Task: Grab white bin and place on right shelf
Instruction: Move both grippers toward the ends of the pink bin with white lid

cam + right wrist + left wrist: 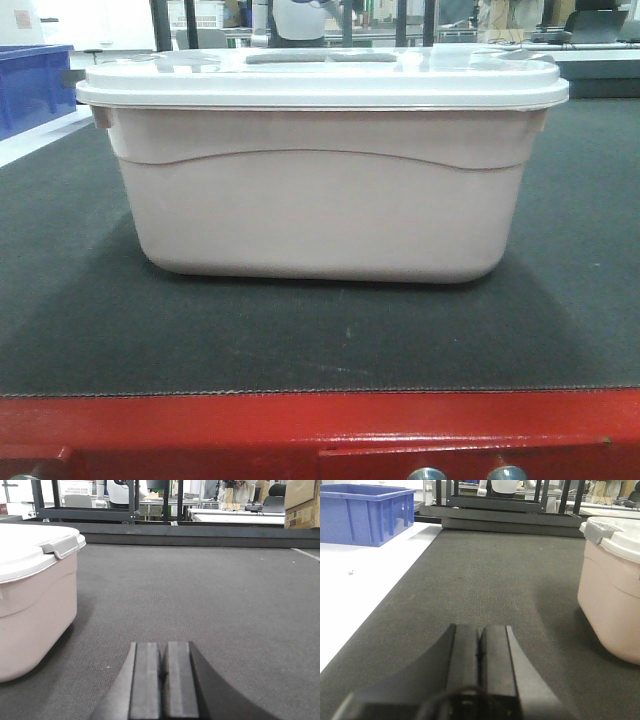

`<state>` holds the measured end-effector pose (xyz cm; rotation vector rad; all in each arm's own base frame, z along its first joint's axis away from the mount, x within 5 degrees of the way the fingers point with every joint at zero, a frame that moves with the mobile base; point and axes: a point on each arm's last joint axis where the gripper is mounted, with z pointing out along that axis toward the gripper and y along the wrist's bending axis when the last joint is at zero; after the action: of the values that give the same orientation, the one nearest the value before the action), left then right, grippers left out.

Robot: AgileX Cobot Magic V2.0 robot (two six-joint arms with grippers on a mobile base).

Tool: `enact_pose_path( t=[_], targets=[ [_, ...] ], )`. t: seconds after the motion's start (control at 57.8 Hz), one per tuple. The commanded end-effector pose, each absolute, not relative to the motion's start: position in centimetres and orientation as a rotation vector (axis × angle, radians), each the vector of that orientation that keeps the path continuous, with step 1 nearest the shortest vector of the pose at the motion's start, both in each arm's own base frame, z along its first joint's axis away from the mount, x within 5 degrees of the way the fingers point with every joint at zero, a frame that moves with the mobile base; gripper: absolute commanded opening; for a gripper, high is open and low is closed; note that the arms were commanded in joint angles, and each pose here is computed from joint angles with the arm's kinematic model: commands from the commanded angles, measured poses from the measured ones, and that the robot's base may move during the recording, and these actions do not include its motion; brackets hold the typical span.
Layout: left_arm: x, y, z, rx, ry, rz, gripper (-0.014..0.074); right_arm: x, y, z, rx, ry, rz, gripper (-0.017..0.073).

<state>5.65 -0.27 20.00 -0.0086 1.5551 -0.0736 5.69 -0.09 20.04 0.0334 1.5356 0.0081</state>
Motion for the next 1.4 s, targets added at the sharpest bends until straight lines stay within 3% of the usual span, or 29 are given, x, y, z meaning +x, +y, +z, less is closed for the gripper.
enact_pose_path(
  t=[0.0, 0.951, 1.158, 1.383],
  targets=[
    [5.5, -0.1, 20.7, -0.031, 1.457, -0.077, -0.0119, 5.3, -0.1, 21.8, 0.034, 1.399, 0.004, 0.0076],
    [5.4, 0.1, 21.8, -0.076, 1.338, -0.092, -0.0118, 5.0, -0.2, 22.9, 0.037, 1.279, -0.001, 0.0076],
    [3.5, 0.2, 28.4, -0.052, 1.134, -0.078, -0.0112, 2.8, -0.3, 29.3, 0.075, 1.003, 0.034, 0.0076],
    [1.6, -0.3, 37.3, 0.031, 1.264, -0.065, -0.0108, 1.4, -0.2, 38.0, 0.069, 0.965, 0.058, 0.0077]
  ],
)
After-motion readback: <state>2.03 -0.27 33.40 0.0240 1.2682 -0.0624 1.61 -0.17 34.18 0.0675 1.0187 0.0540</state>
